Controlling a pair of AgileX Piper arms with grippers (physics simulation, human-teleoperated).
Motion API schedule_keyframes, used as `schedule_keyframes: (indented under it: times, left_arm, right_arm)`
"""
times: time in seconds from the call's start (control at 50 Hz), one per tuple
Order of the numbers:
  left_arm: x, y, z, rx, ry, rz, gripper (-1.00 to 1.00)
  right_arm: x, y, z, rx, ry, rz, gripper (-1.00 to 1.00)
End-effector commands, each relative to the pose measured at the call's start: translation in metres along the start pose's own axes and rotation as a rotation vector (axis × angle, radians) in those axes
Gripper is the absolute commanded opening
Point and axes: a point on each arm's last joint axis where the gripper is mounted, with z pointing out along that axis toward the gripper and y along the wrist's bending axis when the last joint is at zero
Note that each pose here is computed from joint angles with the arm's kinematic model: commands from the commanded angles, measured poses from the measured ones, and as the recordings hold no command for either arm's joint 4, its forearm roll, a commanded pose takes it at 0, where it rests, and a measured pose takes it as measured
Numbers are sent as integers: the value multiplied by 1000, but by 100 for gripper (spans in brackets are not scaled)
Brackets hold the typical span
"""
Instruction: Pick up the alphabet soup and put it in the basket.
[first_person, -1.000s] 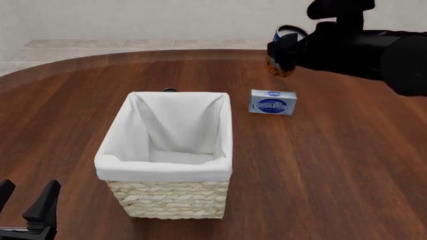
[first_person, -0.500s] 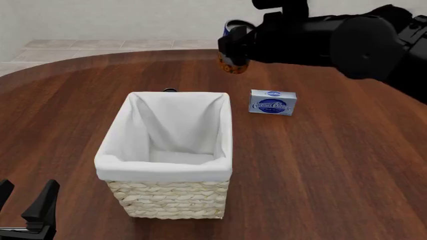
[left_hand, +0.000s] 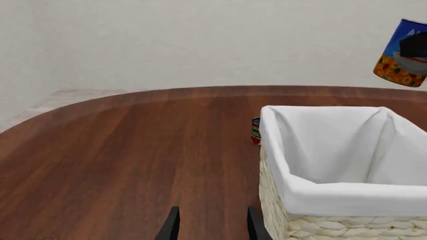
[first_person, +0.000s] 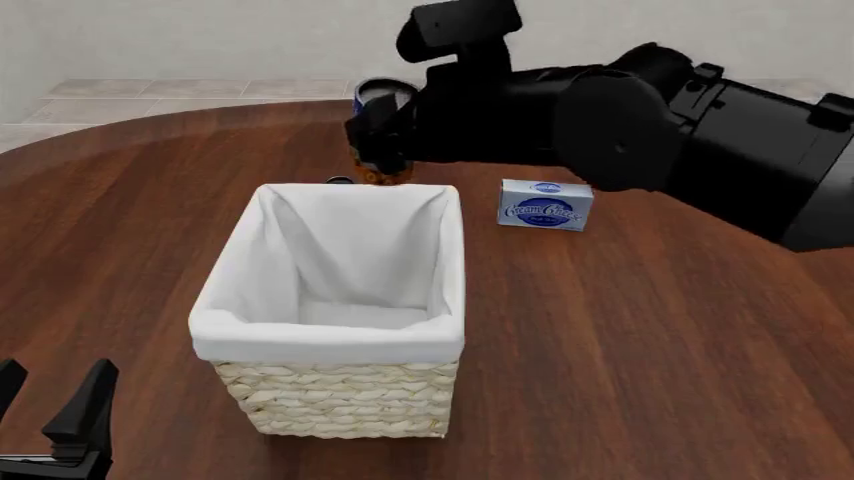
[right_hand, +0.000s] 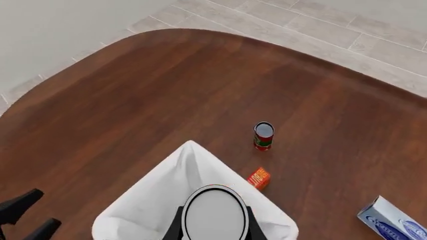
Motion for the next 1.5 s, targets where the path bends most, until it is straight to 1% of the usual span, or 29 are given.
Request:
schedule_keyframes:
  times: [0.02,0.18,0.26,0.36,0.48,0.64,0.78,0.94,1.28,1.5]
  left_arm:
    - [0,0,0,-1,0,3,100]
    - [0,0,0,0,1,4,100]
    - [0,0,0,-1,3,5,100]
    - [0,0,0,0,4,7,100]
    - [1,0,0,-2,6,5,100]
    - [1,0,0,-5,8,4,100]
    - [1,0,0,-4,8,3,100]
    - [1,0,0,-7,9,0,100]
    - [1,0,0,-4,13,0,100]
    - [1,0,0,-7,13,0,100]
  right_arm:
    - [1,17,7,-41,0,-7,-100]
    - [6,26,10,-62,15,-19,-100]
    - [8,30,11,-71,23,-12,-100]
    - [13,28,17,-66,42,-15,-100]
    - [19,29,23,-66,64,-42,-100]
    - [30,26,33,-57,88,-37,-100]
    - [41,31,40,-67,113,-35,-100]
    - [53,34,48,-75,145,-57,-100]
    - [60,39,48,-85,165,-58,-100]
    - [70,38,56,-84,190,-67,-100]
